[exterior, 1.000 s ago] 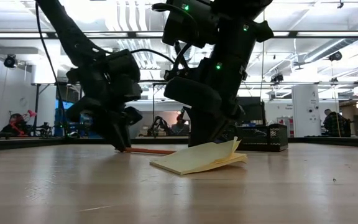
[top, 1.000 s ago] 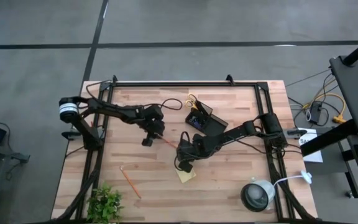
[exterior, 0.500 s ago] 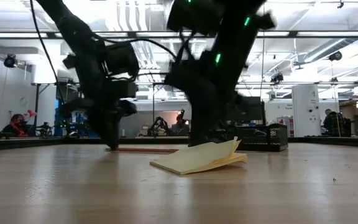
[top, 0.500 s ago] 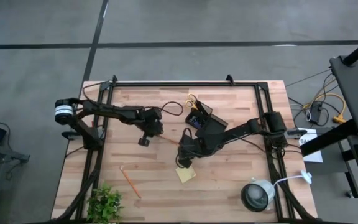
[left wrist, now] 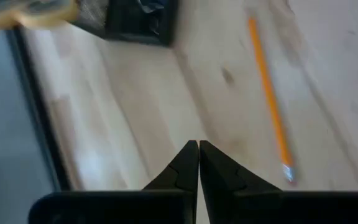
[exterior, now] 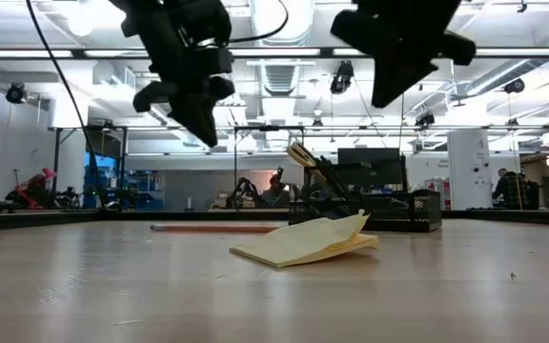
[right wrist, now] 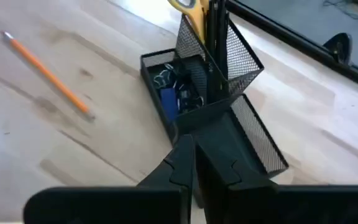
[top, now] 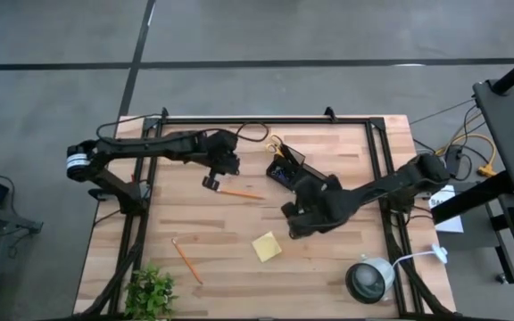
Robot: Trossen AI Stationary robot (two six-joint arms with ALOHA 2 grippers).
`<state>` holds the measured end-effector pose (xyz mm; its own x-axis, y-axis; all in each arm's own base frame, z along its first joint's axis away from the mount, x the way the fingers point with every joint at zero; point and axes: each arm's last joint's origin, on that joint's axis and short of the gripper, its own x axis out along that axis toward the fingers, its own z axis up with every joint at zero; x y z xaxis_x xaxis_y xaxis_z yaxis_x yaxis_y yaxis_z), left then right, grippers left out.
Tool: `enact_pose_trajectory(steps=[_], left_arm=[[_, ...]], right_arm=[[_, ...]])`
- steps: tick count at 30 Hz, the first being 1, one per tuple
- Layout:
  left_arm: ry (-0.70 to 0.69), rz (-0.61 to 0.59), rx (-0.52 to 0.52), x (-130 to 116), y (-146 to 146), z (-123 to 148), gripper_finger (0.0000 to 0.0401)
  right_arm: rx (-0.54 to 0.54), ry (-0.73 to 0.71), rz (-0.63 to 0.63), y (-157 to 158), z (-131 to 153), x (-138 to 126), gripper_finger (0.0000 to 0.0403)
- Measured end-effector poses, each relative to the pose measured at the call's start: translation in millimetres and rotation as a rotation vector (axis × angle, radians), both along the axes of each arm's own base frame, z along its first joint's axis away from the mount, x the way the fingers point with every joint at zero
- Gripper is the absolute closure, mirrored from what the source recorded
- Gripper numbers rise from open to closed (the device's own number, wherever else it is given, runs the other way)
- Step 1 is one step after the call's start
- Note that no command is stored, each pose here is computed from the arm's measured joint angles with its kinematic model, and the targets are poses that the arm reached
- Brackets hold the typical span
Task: Pick and place office supplies into organizer
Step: Put the top yellow pencil into the black desk organizer
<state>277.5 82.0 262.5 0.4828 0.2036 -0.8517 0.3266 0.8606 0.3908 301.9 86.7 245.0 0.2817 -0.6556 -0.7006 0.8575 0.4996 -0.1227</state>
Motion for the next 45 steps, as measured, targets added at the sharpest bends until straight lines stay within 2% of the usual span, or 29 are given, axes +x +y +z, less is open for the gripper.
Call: enact_pose_trajectory(steps=[3, 6, 8, 11, 13, 16, 18, 20, 23, 28, 35, 40, 45], left_arm=[[0.065, 0.016, -0.088, -2.7, 2.5, -21.4, 0.04], [0.165, 0.048, -0.164, -9.0, -1.2, -56.8, 0.0401], [0.143, 0.059, -0.174, -9.9, -4.6, -68.9, 0.0397], [0.11, 0.133, -0.209, -16.7, -6.4, -82.9, 0.0378], [0.047, 0.201, -0.225, -18.6, -5.0, -85.7, 0.0364], [-0.031, 0.279, -0.257, -21.0, -2.4, -87.5, 0.0347], [-0.027, 0.288, -0.284, -24.7, -2.7, -91.4, 0.034], [-0.033, 0.274, -0.313, -25.2, -3.3, -92.7, 0.0338], [-0.03, 0.238, -0.33, -28.7, -5.3, -96.3, 0.0337], [-0.061, 0.25, -0.33, -32.7, -5.9, -107.3, 0.0337], [-0.117, 0.252, -0.326, -32.2, -5.6, -110.9, 0.0337], [-0.103, 0.255, -0.329, -34.4, -6.3, -114.5, 0.0337], [-0.1, 0.256, -0.329, -35.2, -6.6, -115.5, 0.0337]], right_arm=[[0.062, 0.023, 0.084, 5.3, -10.4, 4.0, 0.0394], [0.168, 0.024, 0.25, 1.3, -30.7, 28.4, 0.0388], [0.202, 0.034, 0.335, -8.4, -45.4, 45.3, 0.0377], [0.27, 0.046, 0.356, -33.8, -63.4, 62.7, 0.0361], [0.366, 0.019, 0.369, -55.5, -71.9, 72.5, 0.036], [0.476, -0.05, 0.397, -89.8, -83.1, 82.7, 0.0375], [0.507, -0.073, 0.418, -110.0, -87.3, 87.2, 0.0386], [0.495, -0.029, 0.492, -121.3, -90.2, 87.8, 0.0392], [0.414, 0.059, 0.657, -123.9, -87.8, 88.8, 0.039], [0.36, 0.178, 0.822, -117.6, -88.0, 85.5, 0.0362], [0.357, 0.19, 0.83, -119.8, -99.1, 95.1, 0.0322], [0.38, 0.191, 0.842, -120.0, -109.8, 111.2, 0.0333], [0.395, 0.207, 0.827, -120.1, -108.9, 115.5, 0.0353]])
